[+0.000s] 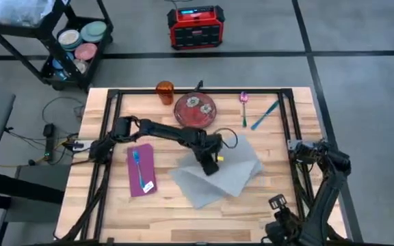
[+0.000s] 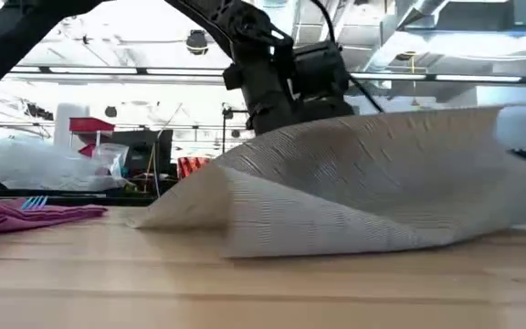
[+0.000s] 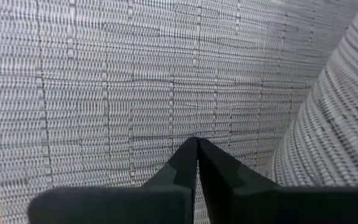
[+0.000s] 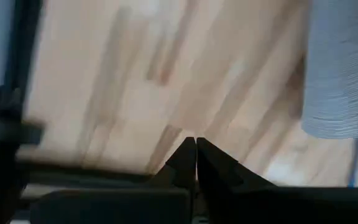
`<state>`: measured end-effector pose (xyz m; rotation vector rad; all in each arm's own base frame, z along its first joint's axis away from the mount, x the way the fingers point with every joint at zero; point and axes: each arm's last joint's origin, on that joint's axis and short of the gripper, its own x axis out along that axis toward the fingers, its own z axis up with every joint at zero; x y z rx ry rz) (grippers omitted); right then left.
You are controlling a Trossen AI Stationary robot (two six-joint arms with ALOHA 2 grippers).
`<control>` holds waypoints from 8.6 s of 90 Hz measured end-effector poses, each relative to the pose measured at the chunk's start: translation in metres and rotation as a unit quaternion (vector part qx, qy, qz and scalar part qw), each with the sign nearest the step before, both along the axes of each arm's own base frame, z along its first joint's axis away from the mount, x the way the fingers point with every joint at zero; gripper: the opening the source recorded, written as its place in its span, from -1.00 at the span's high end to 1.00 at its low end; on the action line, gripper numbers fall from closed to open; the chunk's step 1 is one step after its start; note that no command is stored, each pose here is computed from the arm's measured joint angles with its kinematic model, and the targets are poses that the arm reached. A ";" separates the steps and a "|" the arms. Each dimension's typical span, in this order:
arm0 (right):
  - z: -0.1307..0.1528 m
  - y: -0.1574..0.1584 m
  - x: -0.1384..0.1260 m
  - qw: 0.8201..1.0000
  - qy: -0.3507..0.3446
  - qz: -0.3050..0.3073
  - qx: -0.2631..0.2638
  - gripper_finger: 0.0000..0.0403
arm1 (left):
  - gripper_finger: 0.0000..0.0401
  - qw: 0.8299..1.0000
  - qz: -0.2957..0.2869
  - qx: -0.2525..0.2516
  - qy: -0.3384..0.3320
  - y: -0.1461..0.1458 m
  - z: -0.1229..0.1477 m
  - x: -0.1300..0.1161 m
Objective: Set table place
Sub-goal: Prepare the gray placemat, then put the red plate on the left of the gray placemat
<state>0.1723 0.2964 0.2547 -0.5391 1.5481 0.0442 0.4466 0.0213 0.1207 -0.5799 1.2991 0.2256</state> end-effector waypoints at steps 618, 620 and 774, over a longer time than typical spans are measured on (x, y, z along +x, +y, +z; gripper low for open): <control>-0.130 -0.219 0.019 0.818 -0.033 -0.547 0.173 1.00 | 1.00 0.998 0.030 -0.044 0.045 -0.123 -0.002 -0.095; -0.130 -0.219 0.019 0.819 -0.033 -0.546 0.173 1.00 | 1.00 0.998 0.030 -0.044 0.046 -0.122 -0.002 -0.095; -0.018 -0.309 0.054 0.777 -0.406 -0.435 0.205 1.00 | 1.00 0.955 0.181 0.188 -0.139 -0.038 0.162 -0.140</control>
